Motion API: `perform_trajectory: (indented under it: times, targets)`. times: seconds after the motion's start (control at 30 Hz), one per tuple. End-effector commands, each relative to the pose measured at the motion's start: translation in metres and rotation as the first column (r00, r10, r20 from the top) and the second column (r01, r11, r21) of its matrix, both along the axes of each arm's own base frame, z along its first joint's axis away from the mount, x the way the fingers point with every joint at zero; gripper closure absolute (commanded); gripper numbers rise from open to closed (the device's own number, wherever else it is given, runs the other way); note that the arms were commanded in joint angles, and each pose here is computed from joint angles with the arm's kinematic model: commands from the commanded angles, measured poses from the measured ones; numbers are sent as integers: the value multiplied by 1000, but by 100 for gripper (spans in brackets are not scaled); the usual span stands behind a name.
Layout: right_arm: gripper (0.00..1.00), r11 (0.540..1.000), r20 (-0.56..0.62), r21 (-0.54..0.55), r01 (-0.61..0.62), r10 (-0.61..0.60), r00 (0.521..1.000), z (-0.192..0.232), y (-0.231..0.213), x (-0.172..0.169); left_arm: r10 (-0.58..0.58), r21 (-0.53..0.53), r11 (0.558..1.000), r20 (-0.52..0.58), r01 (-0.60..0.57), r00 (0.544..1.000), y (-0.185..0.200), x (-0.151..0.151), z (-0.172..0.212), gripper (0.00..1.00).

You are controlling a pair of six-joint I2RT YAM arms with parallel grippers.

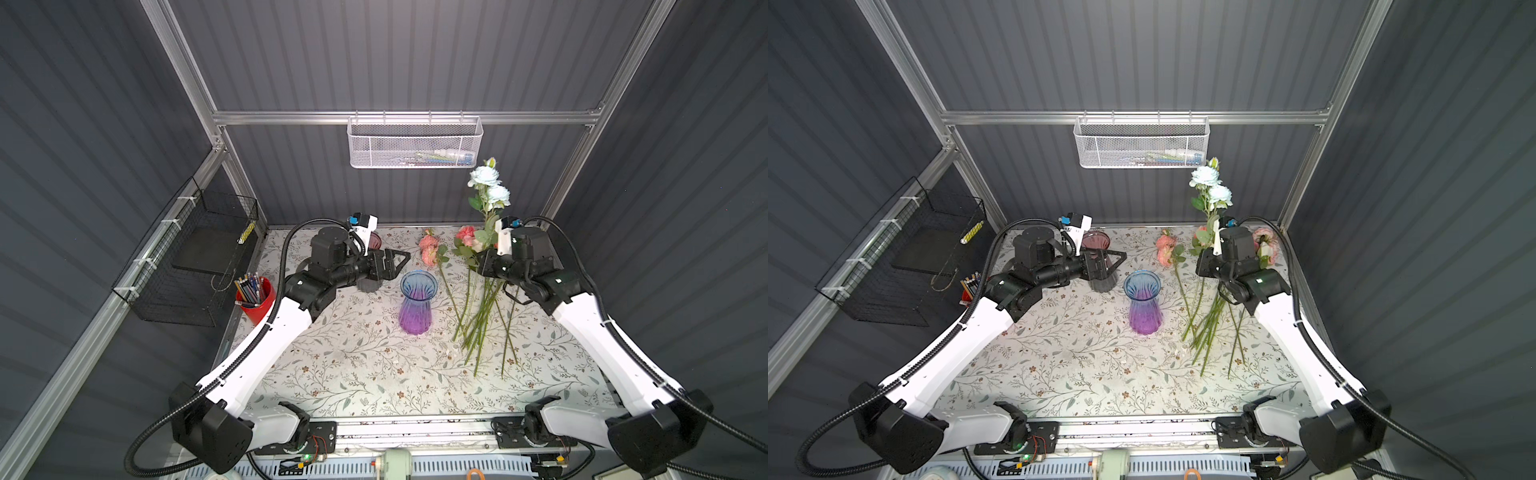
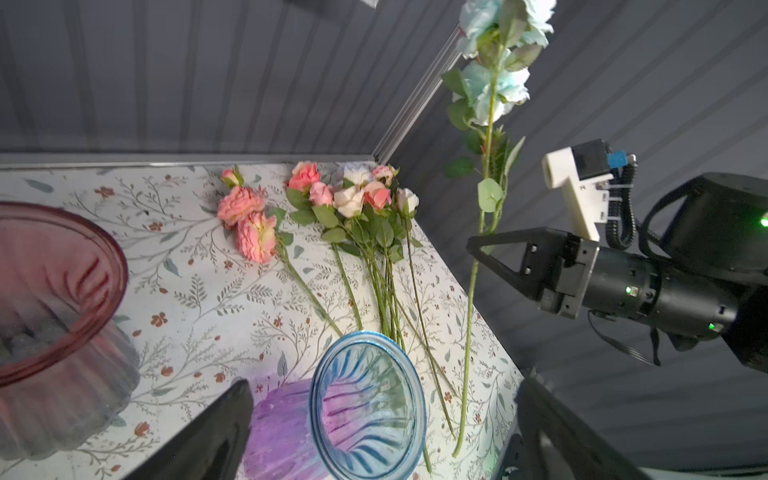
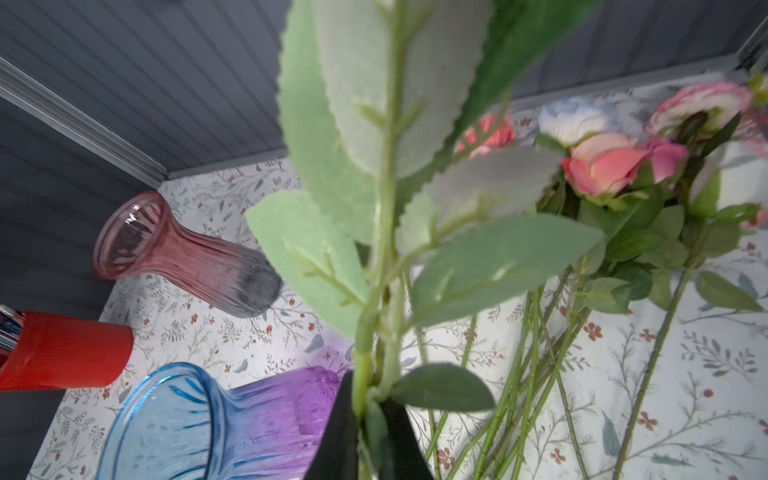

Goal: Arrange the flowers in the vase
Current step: 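Lift the white rose up out of the bunch with the right gripper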

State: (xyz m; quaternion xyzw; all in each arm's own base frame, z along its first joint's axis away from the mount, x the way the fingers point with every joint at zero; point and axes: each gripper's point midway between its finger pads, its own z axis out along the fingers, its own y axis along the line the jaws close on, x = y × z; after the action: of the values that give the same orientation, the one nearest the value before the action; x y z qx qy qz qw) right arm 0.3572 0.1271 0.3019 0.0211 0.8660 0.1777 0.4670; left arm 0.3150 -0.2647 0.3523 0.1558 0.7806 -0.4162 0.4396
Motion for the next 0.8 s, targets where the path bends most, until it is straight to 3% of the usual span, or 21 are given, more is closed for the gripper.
perform_trajectory:
  times: [0.0,0.13,0.27,0.4,0.57,0.67,0.77]
  targets:
    - [100,1000,157,11,17,-19,987,39,-3,-1,110,9,994,100,-111,989,21,6,14,1]
    - [100,1000,292,11,4,-7,956,81,7,-1,275,29,959,146,-282,950,51,14,18,1]
    - [100,1000,442,0,-29,27,897,133,22,-5,483,36,868,171,-495,859,92,23,17,1]
    - [100,998,520,-12,-62,60,852,167,43,-3,564,29,816,180,-577,806,111,24,16,0]
    - [100,993,596,-4,-116,95,797,201,71,-4,491,-8,868,167,-497,855,93,20,18,1]
    - [100,989,610,-15,-145,124,783,206,88,-3,419,-20,907,154,-421,895,77,18,18,1]
    - [100,986,609,-25,-162,143,780,197,102,-1,409,-14,911,142,-412,901,75,18,16,1]
